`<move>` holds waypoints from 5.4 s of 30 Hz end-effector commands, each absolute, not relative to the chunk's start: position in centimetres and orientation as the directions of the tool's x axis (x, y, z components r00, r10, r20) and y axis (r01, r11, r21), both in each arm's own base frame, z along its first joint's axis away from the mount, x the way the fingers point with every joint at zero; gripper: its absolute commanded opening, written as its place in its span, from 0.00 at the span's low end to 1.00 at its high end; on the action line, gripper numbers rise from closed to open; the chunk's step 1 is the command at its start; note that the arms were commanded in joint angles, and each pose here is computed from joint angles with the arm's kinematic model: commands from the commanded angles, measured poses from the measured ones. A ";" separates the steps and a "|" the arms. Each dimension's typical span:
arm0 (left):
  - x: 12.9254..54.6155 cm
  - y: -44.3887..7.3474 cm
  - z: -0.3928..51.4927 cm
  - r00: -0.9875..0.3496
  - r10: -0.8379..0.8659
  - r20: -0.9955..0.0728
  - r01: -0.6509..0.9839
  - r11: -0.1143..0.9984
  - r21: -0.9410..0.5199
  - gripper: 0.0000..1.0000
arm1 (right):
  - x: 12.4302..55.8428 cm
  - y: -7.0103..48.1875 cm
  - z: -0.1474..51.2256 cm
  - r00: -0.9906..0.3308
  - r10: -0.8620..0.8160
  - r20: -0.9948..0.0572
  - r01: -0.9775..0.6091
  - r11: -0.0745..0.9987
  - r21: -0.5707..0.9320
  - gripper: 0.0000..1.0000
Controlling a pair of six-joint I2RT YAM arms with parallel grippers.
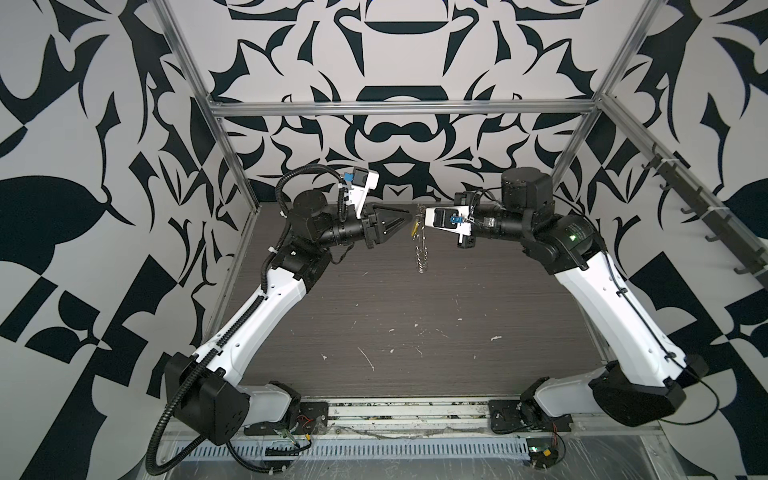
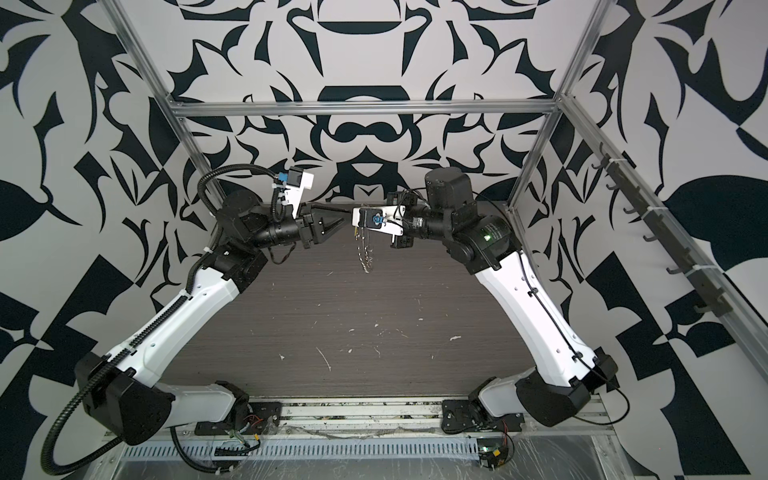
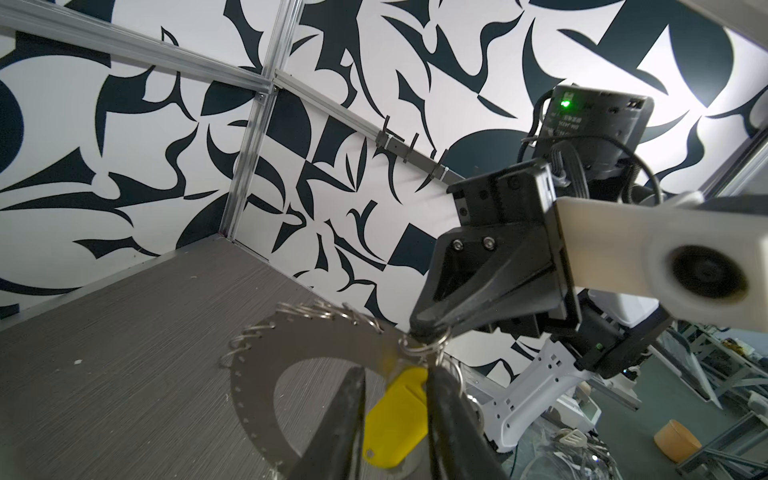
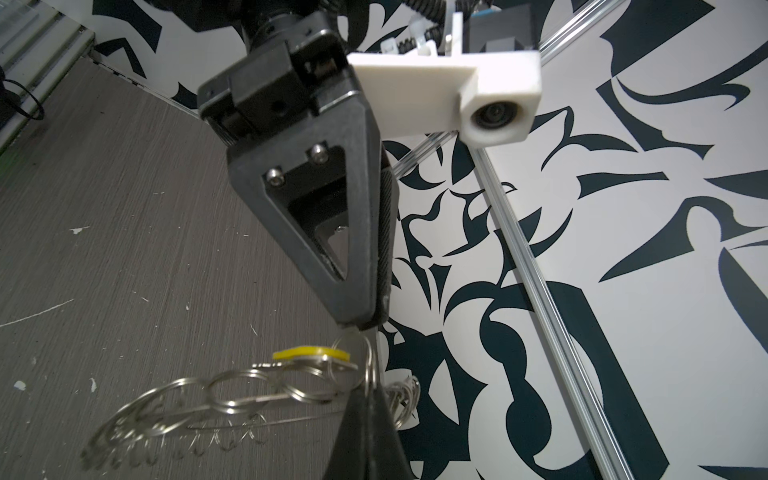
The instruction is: Remove the keys from the keyring
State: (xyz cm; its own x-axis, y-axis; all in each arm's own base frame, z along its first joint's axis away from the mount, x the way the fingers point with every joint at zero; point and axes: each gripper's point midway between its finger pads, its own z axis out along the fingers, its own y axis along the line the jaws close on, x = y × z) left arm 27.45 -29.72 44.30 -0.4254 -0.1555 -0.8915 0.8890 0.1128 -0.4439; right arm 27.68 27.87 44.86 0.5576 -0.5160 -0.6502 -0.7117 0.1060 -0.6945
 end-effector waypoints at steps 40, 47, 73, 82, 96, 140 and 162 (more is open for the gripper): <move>26.6 -30.4 45.0 -0.461 -0.132 -0.877 0.877 0.082 -0.473 0.00 | 27.2 28.5 47.6 0.612 -0.465 -0.640 -0.663 0.139 -0.736 0.00; 27.8 -29.7 44.2 -0.441 -0.124 -0.889 0.863 0.215 -0.458 0.00 | 27.0 28.3 48.1 0.620 -0.438 -0.651 -0.652 0.174 -0.738 0.00; 28.8 -27.3 44.5 -0.268 0.013 -0.963 0.848 0.477 -0.230 0.00 | 28.5 28.7 46.1 0.567 -0.255 -0.783 -0.708 0.336 -0.622 0.00; 24.4 -27.6 44.4 -0.218 -0.042 -0.975 0.960 0.170 -0.222 0.44 | 26.5 28.6 47.0 0.647 -0.205 -0.734 -0.698 0.229 -0.679 0.00; 22.6 -26.5 44.4 -0.068 -0.003 -0.998 0.995 0.076 -0.068 0.55 | 24.6 28.4 46.8 0.699 -0.185 -0.691 -0.674 0.153 -0.723 0.00; 23.8 -29.4 43.4 -0.193 -0.021 -0.981 0.980 -0.047 -0.192 0.30 | 24.1 29.6 47.3 0.711 -0.159 -0.685 -0.673 0.127 -0.729 0.00; 24.4 -29.2 42.5 -0.192 0.013 -0.981 0.981 0.032 -0.191 0.00 | 24.1 29.5 47.2 0.706 -0.169 -0.688 -0.674 0.139 -0.726 0.00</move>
